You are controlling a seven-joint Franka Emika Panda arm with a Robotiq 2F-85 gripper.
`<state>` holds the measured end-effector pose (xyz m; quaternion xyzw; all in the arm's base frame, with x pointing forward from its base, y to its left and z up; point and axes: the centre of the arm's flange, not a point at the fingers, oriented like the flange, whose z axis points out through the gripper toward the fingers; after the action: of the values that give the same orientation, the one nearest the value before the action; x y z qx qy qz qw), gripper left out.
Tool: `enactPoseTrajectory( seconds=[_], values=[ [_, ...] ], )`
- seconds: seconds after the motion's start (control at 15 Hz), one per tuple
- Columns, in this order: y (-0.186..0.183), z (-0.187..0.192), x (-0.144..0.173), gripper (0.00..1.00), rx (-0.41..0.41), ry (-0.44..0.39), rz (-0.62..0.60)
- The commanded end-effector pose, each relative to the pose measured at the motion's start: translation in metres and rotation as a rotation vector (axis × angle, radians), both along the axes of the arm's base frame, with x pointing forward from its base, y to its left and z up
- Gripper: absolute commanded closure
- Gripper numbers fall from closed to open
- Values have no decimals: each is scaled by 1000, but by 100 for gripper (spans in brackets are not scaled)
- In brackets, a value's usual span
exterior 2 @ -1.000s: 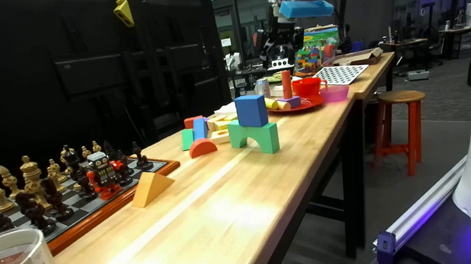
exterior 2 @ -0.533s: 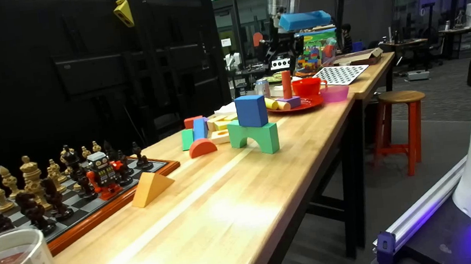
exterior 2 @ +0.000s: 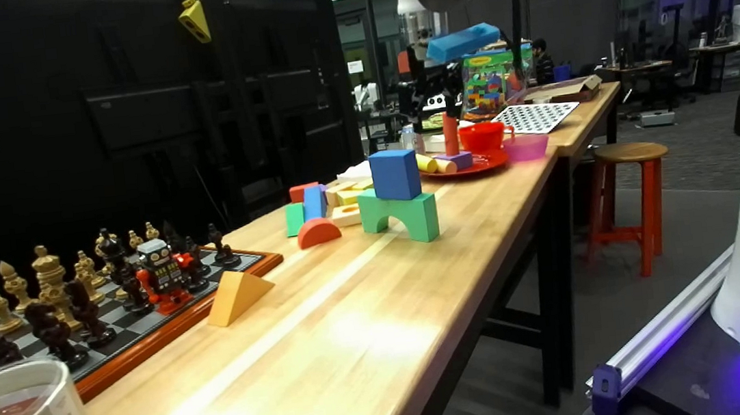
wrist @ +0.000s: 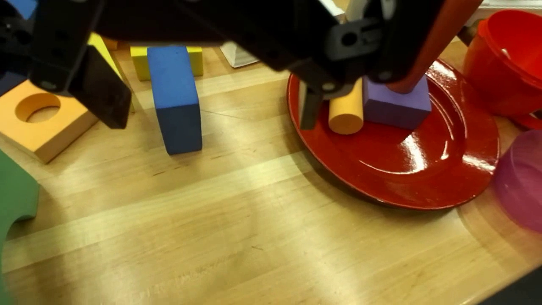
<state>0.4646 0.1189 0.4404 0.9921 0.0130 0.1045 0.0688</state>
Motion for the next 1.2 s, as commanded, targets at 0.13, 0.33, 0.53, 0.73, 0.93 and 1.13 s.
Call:
enactPoseTrajectory(
  seconds=[0.13, 0.33, 0.53, 0.73, 0.93, 1.13],
  values=[
    [2, -1, 3, 0, -4, 10, 3],
    [3, -3, 5, 0, -24, -4, 84],
    [2, -4, 17, 0, -10, -11, 146],
    [-3, -8, 34, 0, 24, -3, 176],
    [-4, -13, 57, 0, 44, 3, 215],
    [6, -16, 74, 0, 54, 21, 249]
  ],
)
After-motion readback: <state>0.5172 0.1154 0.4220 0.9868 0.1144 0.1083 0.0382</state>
